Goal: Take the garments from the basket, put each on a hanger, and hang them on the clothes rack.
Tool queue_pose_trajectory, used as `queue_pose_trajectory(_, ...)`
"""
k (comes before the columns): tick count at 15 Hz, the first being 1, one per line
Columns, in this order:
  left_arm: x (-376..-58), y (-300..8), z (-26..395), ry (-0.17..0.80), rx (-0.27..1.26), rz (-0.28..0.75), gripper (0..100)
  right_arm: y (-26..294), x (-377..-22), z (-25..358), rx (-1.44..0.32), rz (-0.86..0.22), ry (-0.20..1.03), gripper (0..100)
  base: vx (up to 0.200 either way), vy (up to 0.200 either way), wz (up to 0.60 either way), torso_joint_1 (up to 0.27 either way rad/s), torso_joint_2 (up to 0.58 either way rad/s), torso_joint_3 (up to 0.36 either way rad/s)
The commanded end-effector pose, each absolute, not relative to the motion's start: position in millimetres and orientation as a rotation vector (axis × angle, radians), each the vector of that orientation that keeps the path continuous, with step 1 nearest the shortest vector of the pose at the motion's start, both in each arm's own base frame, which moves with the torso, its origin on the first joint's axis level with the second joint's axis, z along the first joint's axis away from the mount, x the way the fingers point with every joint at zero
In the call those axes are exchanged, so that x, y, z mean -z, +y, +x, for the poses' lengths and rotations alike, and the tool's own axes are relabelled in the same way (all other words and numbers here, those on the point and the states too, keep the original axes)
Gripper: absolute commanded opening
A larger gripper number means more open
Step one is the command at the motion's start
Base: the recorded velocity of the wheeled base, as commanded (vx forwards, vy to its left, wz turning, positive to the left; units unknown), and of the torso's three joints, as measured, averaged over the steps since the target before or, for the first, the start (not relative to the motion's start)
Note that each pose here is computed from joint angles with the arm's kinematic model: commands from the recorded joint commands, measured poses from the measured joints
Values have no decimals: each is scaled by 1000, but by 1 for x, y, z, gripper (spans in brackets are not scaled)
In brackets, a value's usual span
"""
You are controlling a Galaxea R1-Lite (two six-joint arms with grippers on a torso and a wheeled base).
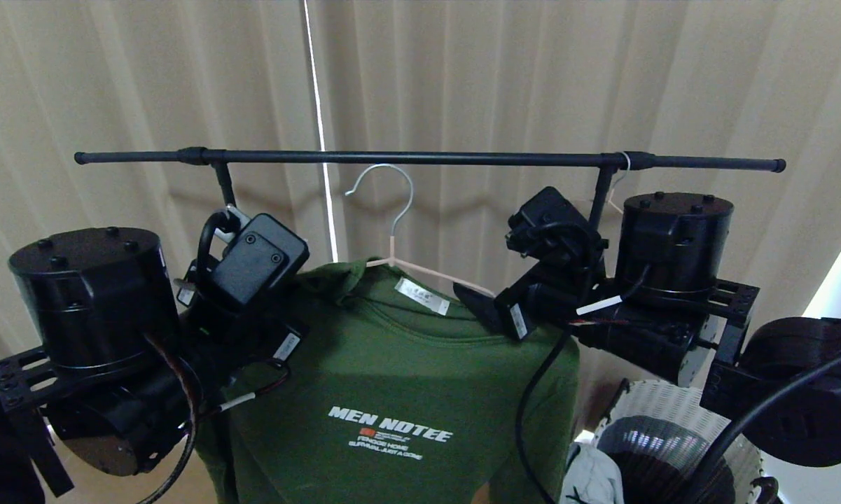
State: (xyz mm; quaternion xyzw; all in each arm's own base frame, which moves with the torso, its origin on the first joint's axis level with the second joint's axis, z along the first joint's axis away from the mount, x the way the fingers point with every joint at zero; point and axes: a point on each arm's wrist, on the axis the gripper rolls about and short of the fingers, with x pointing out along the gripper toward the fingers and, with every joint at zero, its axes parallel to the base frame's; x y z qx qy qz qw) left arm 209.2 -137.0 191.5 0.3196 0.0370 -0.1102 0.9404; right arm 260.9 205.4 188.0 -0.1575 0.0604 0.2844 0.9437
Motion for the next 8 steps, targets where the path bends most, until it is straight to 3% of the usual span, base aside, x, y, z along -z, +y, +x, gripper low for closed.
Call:
queue_pose_trajectory(1, -193, -138, 208, 69, 229, 649, 0, 207, -186, 261, -583, -323, 126, 0, 0, 0, 0, 0, 0, 0)
queue_pose_trajectory(8, -192, -138, 208, 70, 230, 648, 0, 205, -191, 258, -583, -317, 110, 0, 0, 0, 0, 0, 0, 0)
